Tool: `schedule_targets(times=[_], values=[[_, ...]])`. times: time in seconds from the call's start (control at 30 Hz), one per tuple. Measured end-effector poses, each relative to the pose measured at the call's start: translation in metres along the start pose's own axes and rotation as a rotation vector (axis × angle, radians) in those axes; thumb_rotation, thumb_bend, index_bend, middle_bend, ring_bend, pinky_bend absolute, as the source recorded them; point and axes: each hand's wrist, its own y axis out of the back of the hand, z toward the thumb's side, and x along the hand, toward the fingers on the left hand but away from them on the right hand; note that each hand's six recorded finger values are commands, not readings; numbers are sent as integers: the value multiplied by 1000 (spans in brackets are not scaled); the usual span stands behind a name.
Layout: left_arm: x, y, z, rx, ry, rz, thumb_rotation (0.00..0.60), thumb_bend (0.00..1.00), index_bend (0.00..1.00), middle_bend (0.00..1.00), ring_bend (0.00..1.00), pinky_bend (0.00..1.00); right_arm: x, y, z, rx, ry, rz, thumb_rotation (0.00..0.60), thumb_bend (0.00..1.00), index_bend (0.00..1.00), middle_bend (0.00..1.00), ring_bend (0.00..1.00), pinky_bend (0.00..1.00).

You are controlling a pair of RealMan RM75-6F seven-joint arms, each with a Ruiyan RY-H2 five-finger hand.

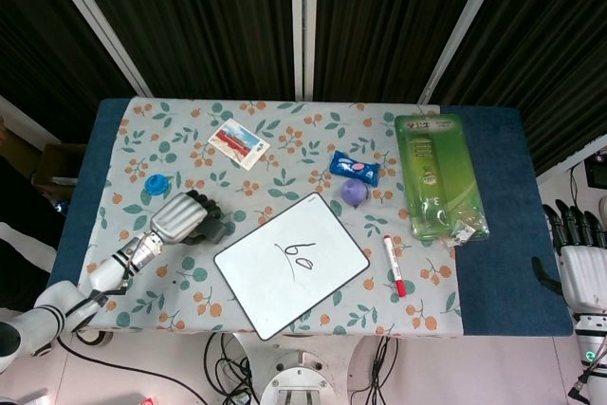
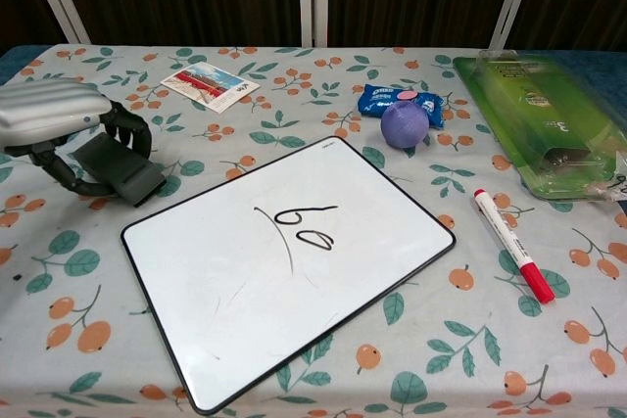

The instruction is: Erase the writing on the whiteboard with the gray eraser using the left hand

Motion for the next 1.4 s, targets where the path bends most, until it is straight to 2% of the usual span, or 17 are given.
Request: schedule_targets(times=[0.13, 0.43, 0.53, 0.7, 0.87, 0.97, 1.17, 1.4], values=[[2, 3, 1, -5, -2, 10, 600, 374, 561, 464, 402, 440, 0, 1, 0, 1, 0, 1, 600, 263, 0, 0, 0, 0], [5, 20, 14, -13, -36, 32, 600, 419, 571, 484, 420, 446, -2, -1, 3, -5, 5, 6, 600, 263, 0, 0, 0, 0], [6, 28, 35, -21, -77, 29, 600, 431, 584, 494, 427, 449, -3, -4, 3, -10, 8, 12, 600, 264, 0, 0, 0, 0], [5, 42, 91, -20, -183, 20, 600, 432, 613, 524, 451, 462, -3, -7, 1, -18, 6, 16, 600, 264, 0, 0, 0, 0], [0, 48, 145, 39, -292, -4, 600, 431, 613, 524, 451, 462, -2, -3, -5, -23, -4, -1, 600, 263, 0, 0, 0, 0], [-3, 46, 164, 68, -331, -17, 600, 430, 614, 525, 451, 463, -1, 0, -10, -27, -14, -9, 600, 263, 0, 0, 0, 0], [0, 32, 186, 67, -366, -32, 600, 430, 616, 526, 451, 463, 0, 0, -16, -35, -21, -9, 600, 264, 0, 0, 0, 0], [8, 14, 198, 112, -376, -44, 600, 433, 619, 530, 454, 462, 1, 0, -17, -36, -24, -12, 600, 265, 0, 0, 0, 0]])
